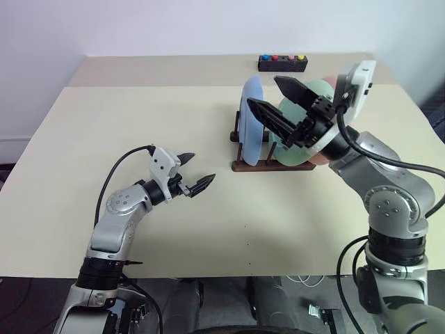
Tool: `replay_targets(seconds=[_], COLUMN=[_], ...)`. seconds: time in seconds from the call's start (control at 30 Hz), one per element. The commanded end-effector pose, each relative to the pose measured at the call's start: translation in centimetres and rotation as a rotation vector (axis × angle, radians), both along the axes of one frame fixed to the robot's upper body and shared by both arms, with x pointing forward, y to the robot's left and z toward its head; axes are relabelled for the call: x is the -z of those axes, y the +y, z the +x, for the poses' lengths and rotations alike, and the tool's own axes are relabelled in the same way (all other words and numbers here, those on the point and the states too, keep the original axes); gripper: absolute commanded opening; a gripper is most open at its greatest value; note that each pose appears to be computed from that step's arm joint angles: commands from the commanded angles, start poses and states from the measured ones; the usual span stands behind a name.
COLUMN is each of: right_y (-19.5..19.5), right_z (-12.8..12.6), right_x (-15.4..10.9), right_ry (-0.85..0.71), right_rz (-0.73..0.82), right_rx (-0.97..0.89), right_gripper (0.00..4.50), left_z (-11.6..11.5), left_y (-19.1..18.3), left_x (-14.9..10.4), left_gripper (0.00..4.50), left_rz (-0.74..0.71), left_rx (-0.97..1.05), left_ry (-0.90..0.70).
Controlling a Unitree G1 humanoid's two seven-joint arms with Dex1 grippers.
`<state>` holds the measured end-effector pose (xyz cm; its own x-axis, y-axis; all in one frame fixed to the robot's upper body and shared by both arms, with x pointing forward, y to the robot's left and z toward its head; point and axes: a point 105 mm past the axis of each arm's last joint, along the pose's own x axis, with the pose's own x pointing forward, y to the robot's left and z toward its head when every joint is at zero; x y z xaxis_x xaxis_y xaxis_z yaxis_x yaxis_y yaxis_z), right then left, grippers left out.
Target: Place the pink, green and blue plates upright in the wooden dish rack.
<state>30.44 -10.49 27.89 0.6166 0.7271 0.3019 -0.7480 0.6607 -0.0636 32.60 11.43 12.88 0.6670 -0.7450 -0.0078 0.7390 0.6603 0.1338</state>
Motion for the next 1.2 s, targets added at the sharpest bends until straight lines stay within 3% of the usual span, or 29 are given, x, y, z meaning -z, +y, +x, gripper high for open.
replay_targets(seconds=[0.03, 0.1, 0.3, 0.5, 1.2], right_y=[-3.4, -5.3, -8.7, -10.2, -11.2], right_z=[-1.1, -1.6, -3.2, -4.1, -1.2], right_x=[-2.4, -1.9, 1.3, 3.9, 6.7], right_ry=[-0.106, -0.104, -0.031, 0.001, 0.006], right_rz=[0.005, -0.069, -0.292, -0.47, -0.603], right_rx=[0.089, 0.151, 0.257, 0.349, 0.43], right_gripper=[3.97, 3.32, 0.18, 0.08, 0.08], left_z=[-0.3, -0.4, -0.6, -0.9, -0.9], left_y=[-0.3, -0.3, -0.6, -1.4, -1.6], left_x=[-1.0, -0.9, -0.7, -0.2, 0.0], left_gripper=[4.5, 4.5, 4.5, 4.5, 4.5], left_rz=[-0.002, -0.001, 0.002, 0.013, 0.013], left_rx=[0.019, 0.018, 0.042, 0.104, 0.099], left_ry=[-0.044, -0.041, -0.032, -0.011, -0.015])
